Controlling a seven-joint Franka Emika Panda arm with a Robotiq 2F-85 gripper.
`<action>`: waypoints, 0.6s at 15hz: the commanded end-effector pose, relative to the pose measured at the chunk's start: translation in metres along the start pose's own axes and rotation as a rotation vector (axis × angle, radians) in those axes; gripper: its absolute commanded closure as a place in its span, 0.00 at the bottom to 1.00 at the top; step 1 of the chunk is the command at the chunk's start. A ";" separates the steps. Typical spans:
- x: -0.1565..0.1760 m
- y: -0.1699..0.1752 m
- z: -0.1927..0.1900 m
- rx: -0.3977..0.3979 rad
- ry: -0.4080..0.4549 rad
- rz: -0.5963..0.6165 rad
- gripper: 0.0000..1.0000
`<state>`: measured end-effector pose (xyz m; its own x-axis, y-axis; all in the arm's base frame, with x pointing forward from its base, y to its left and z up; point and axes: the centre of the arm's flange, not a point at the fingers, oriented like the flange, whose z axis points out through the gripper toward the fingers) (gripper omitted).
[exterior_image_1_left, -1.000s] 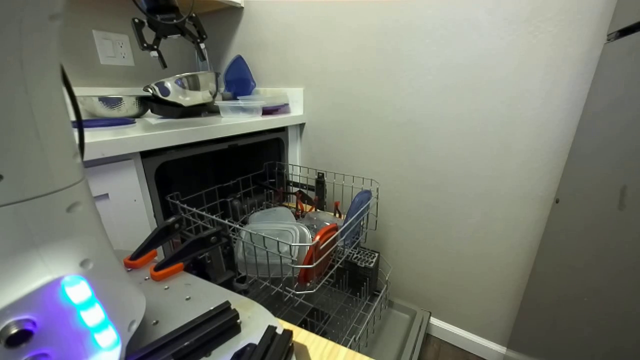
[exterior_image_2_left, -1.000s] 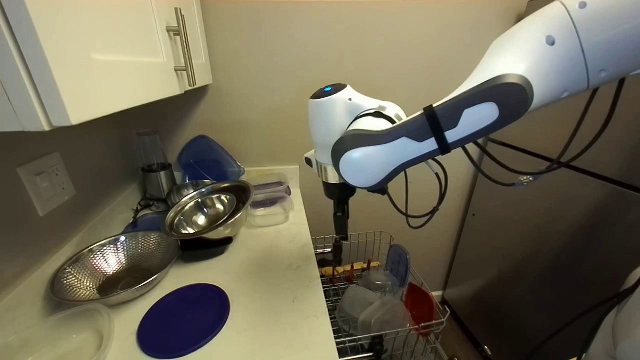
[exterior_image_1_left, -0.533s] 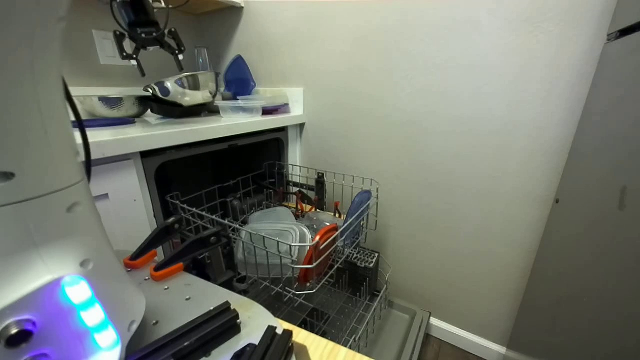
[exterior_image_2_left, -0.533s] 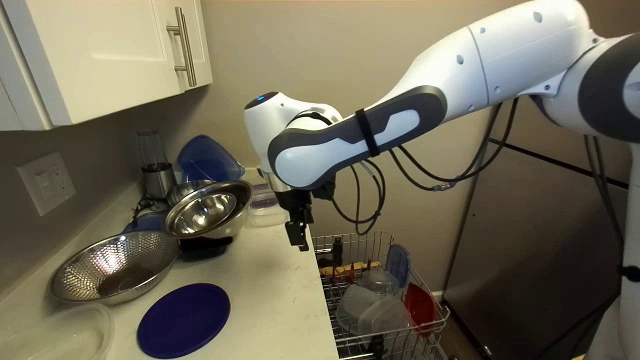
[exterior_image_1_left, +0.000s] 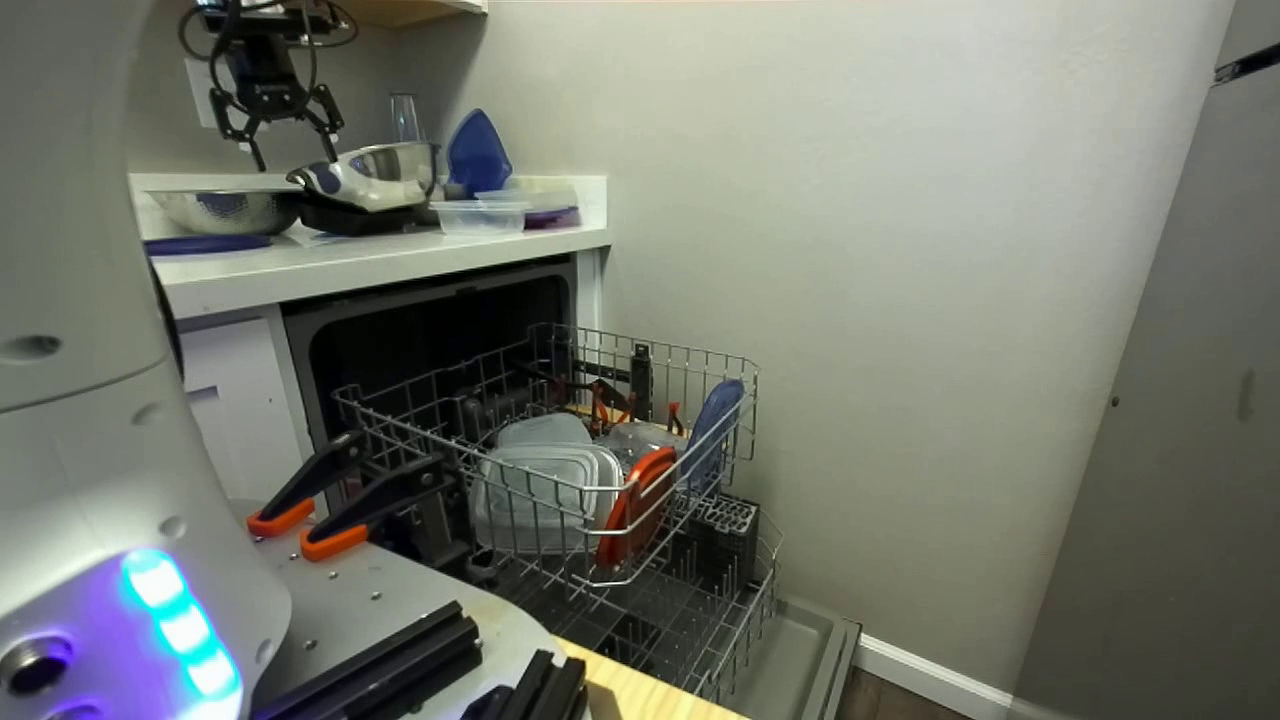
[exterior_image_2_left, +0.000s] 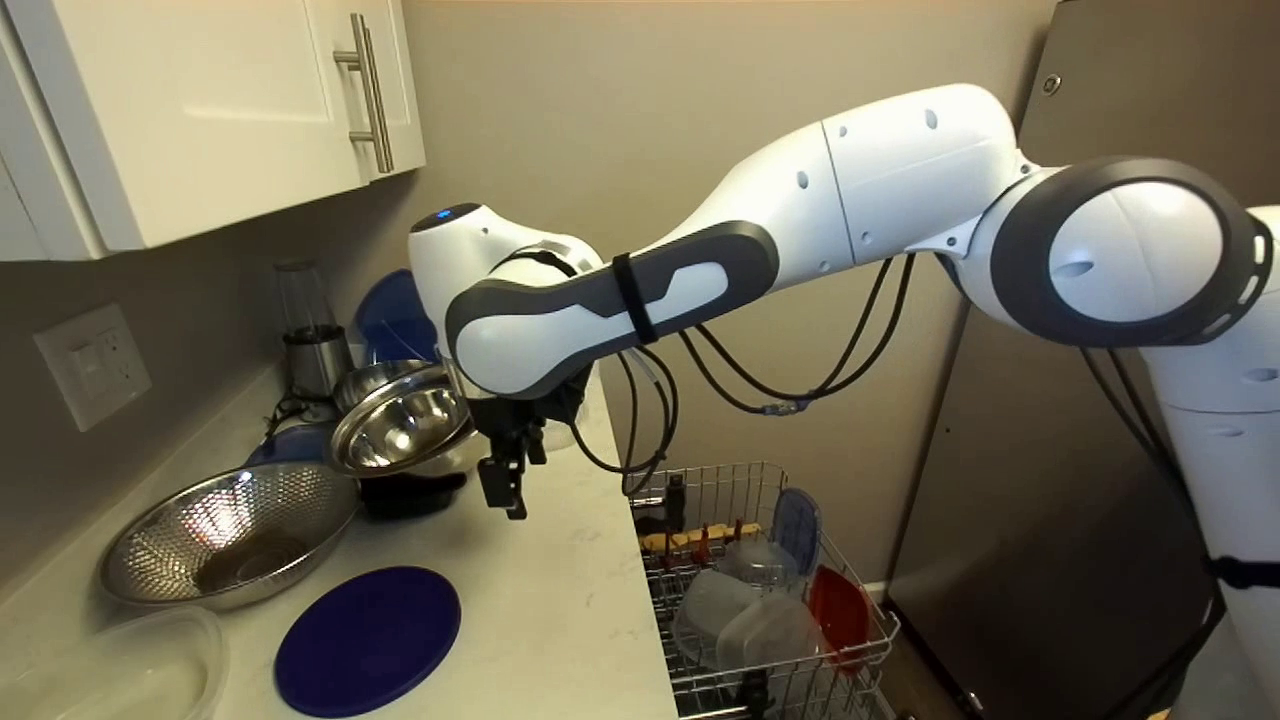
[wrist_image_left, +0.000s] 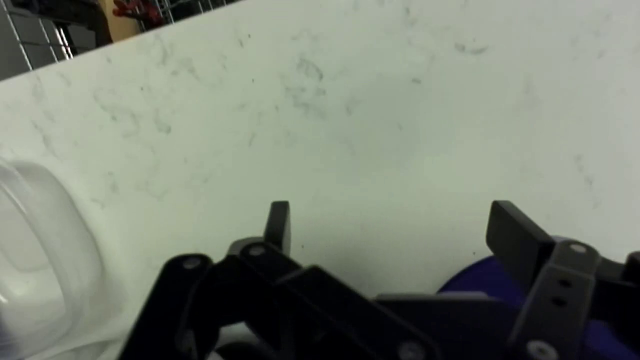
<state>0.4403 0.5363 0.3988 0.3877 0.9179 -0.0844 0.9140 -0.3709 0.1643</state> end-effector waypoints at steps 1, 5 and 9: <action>0.039 -0.004 -0.002 -0.021 0.058 -0.058 0.00; 0.069 -0.016 0.007 -0.012 0.041 -0.113 0.00; 0.088 -0.020 0.019 0.027 0.019 -0.081 0.00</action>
<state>0.4414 0.5994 0.3703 0.3109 0.9489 -0.0541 0.9407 -0.2991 0.1599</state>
